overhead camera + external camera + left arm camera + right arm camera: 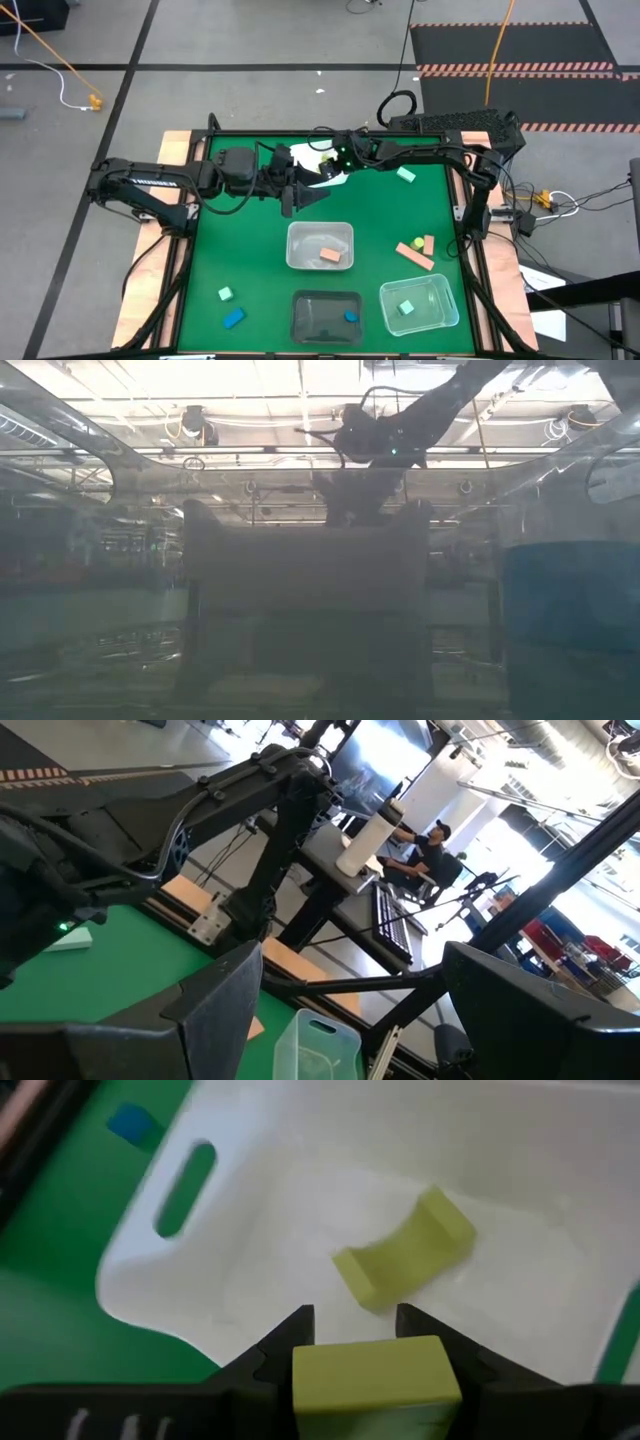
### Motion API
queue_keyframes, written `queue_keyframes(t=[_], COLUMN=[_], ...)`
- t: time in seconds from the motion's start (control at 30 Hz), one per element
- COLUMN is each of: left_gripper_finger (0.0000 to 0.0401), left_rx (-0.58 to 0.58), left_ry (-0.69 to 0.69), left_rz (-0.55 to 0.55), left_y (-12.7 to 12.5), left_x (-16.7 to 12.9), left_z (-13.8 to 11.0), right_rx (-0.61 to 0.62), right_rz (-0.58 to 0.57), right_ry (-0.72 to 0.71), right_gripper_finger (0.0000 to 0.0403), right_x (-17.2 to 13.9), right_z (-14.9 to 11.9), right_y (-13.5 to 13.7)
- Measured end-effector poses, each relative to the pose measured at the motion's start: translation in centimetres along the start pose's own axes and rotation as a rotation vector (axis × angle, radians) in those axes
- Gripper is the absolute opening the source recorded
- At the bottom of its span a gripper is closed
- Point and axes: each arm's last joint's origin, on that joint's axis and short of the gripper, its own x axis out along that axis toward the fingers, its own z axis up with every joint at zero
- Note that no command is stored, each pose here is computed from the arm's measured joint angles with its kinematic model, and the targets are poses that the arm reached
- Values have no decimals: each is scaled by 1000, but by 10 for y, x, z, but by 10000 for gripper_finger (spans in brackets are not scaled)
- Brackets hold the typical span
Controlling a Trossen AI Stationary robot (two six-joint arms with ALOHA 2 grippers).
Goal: Sort & place blocks by color
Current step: Put the left light green block into the white bin, then put the top blue block into the black bin
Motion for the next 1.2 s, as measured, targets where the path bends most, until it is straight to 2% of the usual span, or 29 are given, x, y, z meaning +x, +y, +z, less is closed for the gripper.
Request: queue_keyframes(t=[0.23,0.4,0.6,0.67,0.8,0.87,0.97,1.2], left_gripper_finger=[308,308,308,308,308,308,308,308], left_rx=[4,4,3,6,19,18,16,-12], left_ry=[12,31,55,77,153,197,259,355], left_rz=[9,23,42,58,131,193,353,928], left_y=[1,2,4,6,14,23,39,85], left_x=[0,0,0,0,-2,-3,-9,-39], left_z=[-1,-3,-5,-8,-13,-16,-20,-27], right_rx=[-12,-59,-58,-56,-55,-57,-87,-172], right_rz=[2,21,28,33,122,158,199,221], right_ry=[-4,-32,-43,-42,-45,-62,-88,-118], right_gripper_finger=[125,171,226,235,238,234,227,220], right_x=[2,2,2,-1,-20,-35,-60,-135], right_z=[0,3,4,6,15,21,27,27], right_y=[0,2,2,1,6,9,14,22])
